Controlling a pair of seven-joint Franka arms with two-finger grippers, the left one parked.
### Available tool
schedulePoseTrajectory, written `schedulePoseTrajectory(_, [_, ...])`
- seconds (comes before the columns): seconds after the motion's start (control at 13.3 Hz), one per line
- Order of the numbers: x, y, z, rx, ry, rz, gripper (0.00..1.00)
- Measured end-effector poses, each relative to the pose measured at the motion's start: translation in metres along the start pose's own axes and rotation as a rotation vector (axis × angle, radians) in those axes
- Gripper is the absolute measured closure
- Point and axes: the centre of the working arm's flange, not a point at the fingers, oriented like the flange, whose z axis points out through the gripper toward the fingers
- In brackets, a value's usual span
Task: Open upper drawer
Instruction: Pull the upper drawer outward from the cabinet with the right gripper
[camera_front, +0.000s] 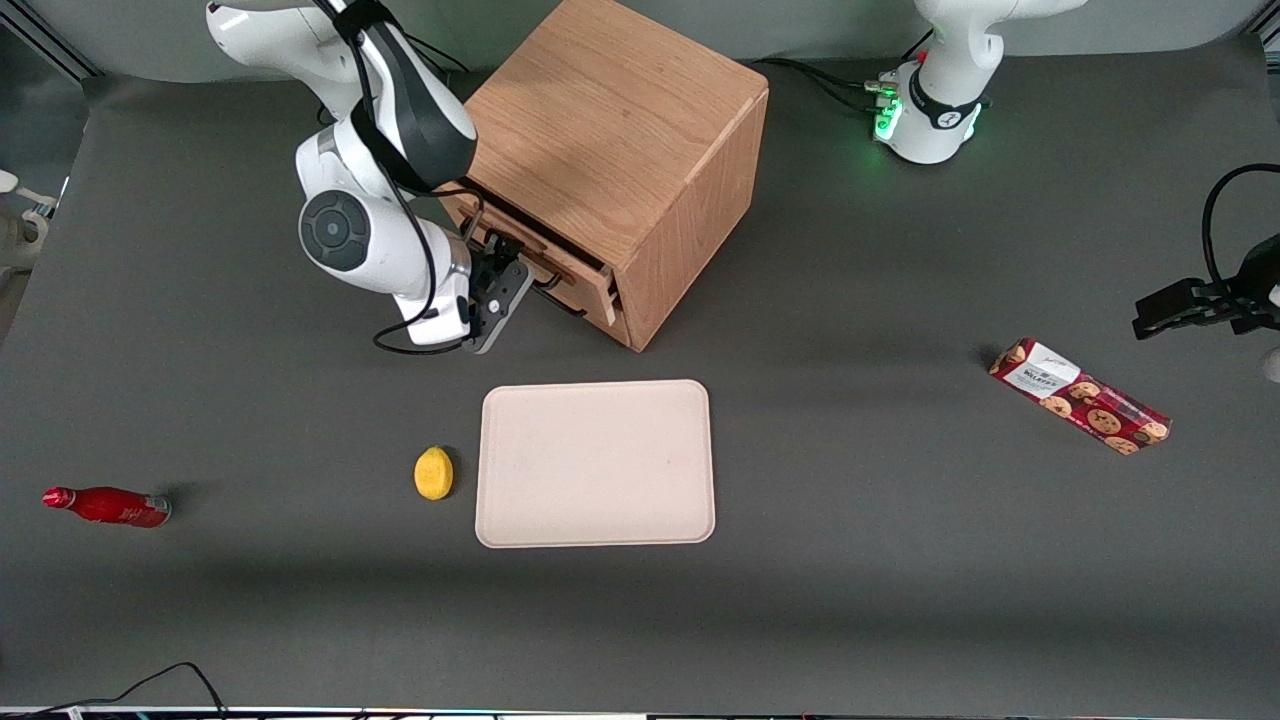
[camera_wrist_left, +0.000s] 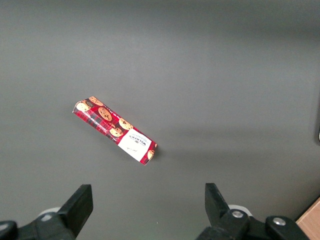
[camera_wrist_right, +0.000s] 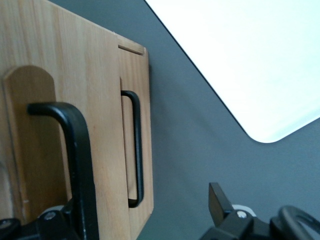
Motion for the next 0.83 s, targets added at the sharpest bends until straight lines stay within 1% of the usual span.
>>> schedulePoseTrajectory(0.38, [-0.012, 0.043, -0.013, -0.008, 0.029, -0.010, 0.00])
schedulePoseTrajectory(0.83, [-0.017, 0.094, -0.028, -0.032, 0.060, -0.032, 0.00])
